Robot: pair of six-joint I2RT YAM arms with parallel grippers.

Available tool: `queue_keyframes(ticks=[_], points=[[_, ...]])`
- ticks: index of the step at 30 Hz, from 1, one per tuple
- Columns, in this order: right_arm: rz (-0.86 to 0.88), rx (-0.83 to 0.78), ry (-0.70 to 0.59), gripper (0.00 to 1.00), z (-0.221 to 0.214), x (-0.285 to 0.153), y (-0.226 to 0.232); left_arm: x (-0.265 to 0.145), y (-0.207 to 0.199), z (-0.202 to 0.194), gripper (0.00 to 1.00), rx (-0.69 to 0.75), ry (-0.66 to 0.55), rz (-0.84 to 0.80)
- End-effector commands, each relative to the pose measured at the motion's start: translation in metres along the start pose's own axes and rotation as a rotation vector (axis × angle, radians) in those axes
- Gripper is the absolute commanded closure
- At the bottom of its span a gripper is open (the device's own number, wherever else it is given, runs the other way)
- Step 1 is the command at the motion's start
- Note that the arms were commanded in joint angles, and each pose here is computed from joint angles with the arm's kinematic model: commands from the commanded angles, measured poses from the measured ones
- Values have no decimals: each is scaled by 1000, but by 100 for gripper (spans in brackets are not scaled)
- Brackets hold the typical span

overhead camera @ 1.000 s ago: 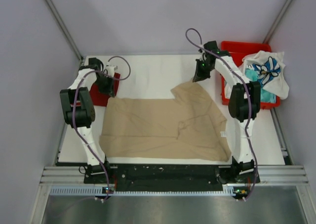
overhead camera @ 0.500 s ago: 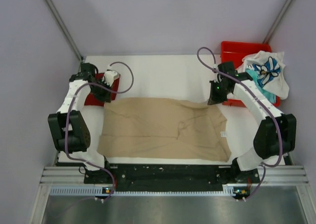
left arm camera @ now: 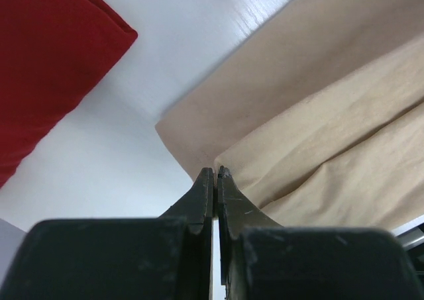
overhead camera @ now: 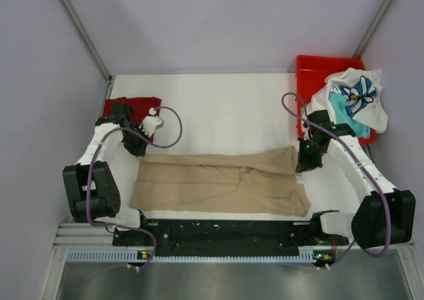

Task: Fold and stack the t-shirts
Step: Fold the other side of the tshirt into a rectangle

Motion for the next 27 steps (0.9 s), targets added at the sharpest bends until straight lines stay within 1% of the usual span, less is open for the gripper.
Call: queue_keyframes(ticks=[1, 5, 8, 10, 13, 15, 16, 18, 19, 20, 22, 24, 25, 27], points=[[-4, 51, -3, 100, -12, -7, -8, -8, 5, 4, 100, 78, -36, 37], [-10, 56, 26, 100, -16, -9, -8, -11, 5, 3, 100, 93, -31, 50], [-61, 40, 14, 100, -8, -23, -12, -19, 4, 4, 100, 96, -26, 63], [-18, 31, 5, 100, -4, -30, -8, -25, 3, 4, 100, 96, -15, 66], [33, 48, 107, 100, -13, -22, -4, -27, -2, -2, 100, 111, 1, 47], [16, 72, 175, 100, -24, -11, -7, -23, -6, -9, 100, 105, 37, 30], [2, 94, 199, 100, -29, -6, -9, -23, -7, -12, 98, 97, 60, 28], [33, 143, 218, 100, -33, -3, -5, -23, -13, -21, 78, 90, 110, 2], [56, 155, 242, 100, -36, 1, -3, -24, -15, -25, 64, 94, 131, -9], [64, 165, 263, 100, -38, 6, -2, -25, -17, -29, 56, 100, 155, -16], [52, 196, 319, 100, -43, 22, -4, -32, -19, -34, 47, 135, 204, -19], [79, 208, 349, 100, -49, 34, -3, -43, -17, -32, 41, 170, 224, -21], [83, 213, 350, 100, -49, 38, -3, -48, -16, -28, 40, 181, 220, -31], [73, 210, 326, 100, -45, 37, -3, -56, -17, -10, 41, 169, 165, -58]])
Point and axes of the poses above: each gripper's point midway between its finger pads, its own x axis out along the fingers, its own y axis along the line the jaws close on, z = x × y, the point moved 8 cm from there along -x, back along the fingers, and after that the axes turned 2 degrees about -x, right-handed, at the moved point
